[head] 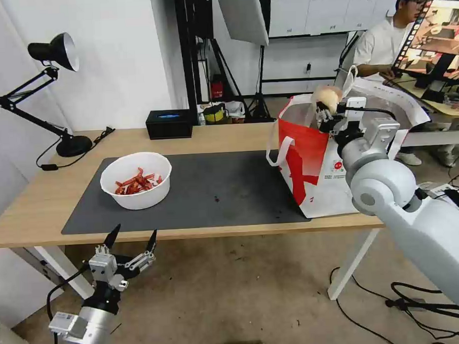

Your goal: Pick up the trash from the table and place it into the takeout bag.

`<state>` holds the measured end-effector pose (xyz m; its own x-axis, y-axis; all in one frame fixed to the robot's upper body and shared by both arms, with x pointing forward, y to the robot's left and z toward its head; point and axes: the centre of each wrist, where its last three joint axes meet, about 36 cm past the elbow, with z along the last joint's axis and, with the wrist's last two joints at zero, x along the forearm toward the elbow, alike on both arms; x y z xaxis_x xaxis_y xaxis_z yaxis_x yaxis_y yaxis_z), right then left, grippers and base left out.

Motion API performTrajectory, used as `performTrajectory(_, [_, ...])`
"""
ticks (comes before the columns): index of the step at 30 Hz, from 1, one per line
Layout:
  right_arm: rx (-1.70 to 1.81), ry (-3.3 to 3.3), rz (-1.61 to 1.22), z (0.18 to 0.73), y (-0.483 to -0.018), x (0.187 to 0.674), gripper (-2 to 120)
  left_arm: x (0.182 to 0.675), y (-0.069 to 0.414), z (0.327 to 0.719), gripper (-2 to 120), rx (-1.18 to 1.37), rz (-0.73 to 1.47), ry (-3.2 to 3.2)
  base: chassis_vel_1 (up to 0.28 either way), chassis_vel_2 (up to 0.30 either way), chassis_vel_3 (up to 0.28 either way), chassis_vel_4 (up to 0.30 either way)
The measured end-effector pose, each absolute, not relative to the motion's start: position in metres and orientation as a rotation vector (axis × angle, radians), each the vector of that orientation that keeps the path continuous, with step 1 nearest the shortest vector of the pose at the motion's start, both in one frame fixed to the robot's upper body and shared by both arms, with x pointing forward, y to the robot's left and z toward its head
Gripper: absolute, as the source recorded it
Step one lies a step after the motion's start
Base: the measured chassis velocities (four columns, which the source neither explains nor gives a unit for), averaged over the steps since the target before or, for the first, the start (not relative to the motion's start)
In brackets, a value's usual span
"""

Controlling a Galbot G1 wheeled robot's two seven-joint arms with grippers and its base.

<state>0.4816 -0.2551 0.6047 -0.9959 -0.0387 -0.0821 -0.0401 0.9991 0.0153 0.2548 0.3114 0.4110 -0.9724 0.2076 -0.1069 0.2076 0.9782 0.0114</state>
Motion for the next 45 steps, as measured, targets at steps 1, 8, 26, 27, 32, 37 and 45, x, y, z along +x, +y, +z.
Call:
performTrajectory(1, [-0.060,3.059,0.026,0.605,-0.255,0.482,52,0.255,0.311,0.411,100,0.318,0.000,3.017,0.000,0.000,0.000,0.000])
performTrajectory(8, [-0.064,3.060,0.019,0.606,-0.254,0.483,75,0.255,0.311,0.410,100,0.317,-0.003,3.018,0.000,0.000,0.000,0.000])
performTrajectory(26, [-0.073,3.067,-0.016,0.610,-0.253,0.487,100,0.258,0.313,0.412,100,0.324,0.005,3.015,0.000,0.000,0.000,0.000])
performTrajectory(27, [-0.075,3.066,-0.016,0.610,-0.252,0.487,100,0.259,0.314,0.412,100,0.325,0.006,3.014,0.000,0.000,0.000,0.000])
performTrajectory(32, [-0.092,3.063,-0.014,0.611,-0.251,0.485,100,0.260,0.315,0.414,100,0.324,0.002,3.009,0.000,0.000,0.000,0.000])
performTrajectory(37, [-0.260,3.023,0.042,0.612,-0.242,0.470,100,0.261,0.316,0.415,100,0.324,0.002,3.007,0.000,0.000,0.000,0.000])
performTrajectory(45, [-0.555,2.997,0.094,0.600,-0.222,0.418,100,0.261,0.317,0.416,100,0.316,0.002,3.006,0.000,0.000,0.000,0.000])
